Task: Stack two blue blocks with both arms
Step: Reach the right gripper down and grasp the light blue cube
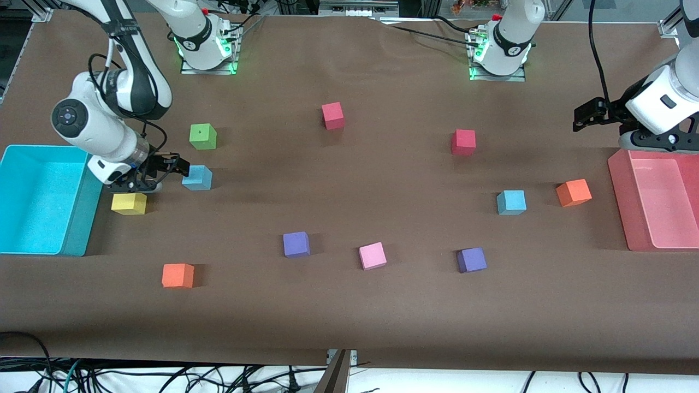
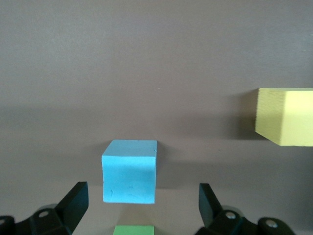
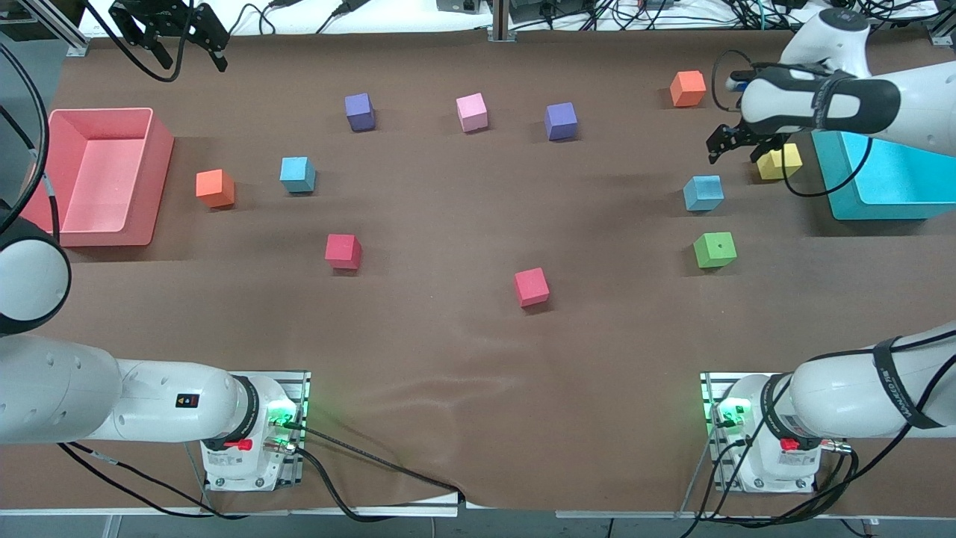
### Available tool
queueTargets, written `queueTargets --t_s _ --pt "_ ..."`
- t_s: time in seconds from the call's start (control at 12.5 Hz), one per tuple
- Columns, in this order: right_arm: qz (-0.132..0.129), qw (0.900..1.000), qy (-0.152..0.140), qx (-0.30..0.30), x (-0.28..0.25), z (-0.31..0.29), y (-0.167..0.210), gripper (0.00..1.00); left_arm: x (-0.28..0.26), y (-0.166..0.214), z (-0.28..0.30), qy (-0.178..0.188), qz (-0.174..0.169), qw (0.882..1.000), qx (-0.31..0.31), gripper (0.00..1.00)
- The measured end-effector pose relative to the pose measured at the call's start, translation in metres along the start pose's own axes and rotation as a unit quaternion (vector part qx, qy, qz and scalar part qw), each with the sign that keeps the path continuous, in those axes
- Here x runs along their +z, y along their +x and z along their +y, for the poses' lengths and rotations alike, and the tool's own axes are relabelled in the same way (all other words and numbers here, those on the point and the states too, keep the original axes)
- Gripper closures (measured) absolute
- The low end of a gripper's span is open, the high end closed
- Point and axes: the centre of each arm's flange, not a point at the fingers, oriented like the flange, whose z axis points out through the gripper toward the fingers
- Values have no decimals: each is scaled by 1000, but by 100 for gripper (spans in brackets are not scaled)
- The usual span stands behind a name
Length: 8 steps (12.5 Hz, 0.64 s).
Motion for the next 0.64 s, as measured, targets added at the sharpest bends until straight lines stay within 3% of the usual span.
queueTargets --t_s 0.32,0.64 --pt "10 1000 1 -10 34 -11 -8 0 0 0 0 0 0 1000 0 0" --pt "2 1000 2 -11 55 -12 -12 0 0 0 0 0 0 1000 0 0"
